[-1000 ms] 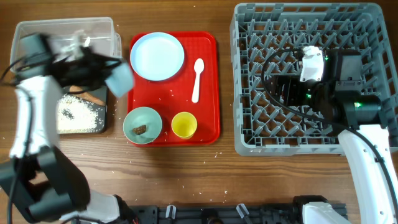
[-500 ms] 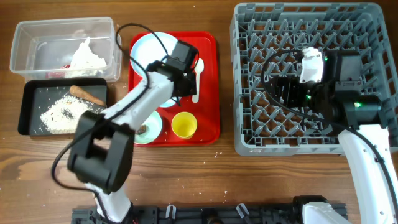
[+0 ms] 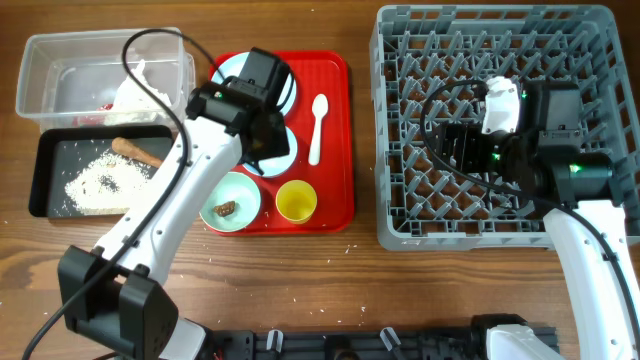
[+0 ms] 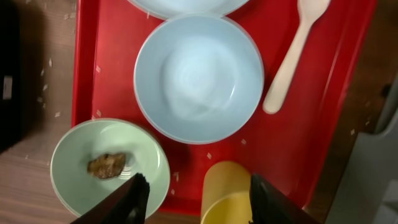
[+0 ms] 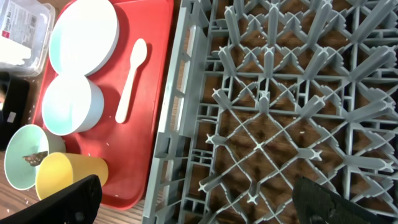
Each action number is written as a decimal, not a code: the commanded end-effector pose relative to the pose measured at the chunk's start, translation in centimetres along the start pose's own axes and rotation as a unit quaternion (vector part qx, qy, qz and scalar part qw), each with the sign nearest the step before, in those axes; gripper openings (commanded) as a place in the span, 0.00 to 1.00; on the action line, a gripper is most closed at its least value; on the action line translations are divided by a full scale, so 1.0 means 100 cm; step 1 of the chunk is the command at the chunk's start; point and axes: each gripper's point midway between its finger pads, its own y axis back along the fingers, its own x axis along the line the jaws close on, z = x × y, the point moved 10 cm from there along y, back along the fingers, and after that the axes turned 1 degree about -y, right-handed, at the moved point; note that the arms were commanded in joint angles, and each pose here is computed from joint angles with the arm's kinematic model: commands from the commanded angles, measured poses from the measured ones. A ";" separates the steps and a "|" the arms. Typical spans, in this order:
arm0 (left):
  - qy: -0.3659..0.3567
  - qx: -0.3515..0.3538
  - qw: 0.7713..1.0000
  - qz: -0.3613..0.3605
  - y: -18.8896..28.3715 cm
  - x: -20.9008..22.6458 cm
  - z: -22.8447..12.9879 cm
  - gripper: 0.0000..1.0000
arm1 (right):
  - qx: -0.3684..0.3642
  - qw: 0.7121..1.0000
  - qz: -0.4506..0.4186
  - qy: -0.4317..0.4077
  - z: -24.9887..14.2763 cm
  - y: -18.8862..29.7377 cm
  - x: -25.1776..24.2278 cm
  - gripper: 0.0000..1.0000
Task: Sort waste into correct bins and load items into the dishwasher rack
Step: 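Grasp the rim of the green bowl with the left gripper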
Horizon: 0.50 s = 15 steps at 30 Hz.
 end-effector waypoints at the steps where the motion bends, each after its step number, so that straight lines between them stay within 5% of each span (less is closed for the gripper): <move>1: 0.051 0.051 0.996 0.046 -0.034 0.011 -0.022 0.45 | -0.004 1.000 0.010 -0.002 0.004 0.001 0.003 1.00; 9: 0.052 0.053 0.996 0.046 -0.098 0.024 -0.055 0.43 | 0.000 1.000 0.010 -0.004 0.003 0.001 0.003 1.00; 15: 0.051 0.050 0.997 0.044 -0.102 0.025 -0.056 0.13 | 0.005 1.000 0.009 -0.006 0.002 0.001 0.003 1.00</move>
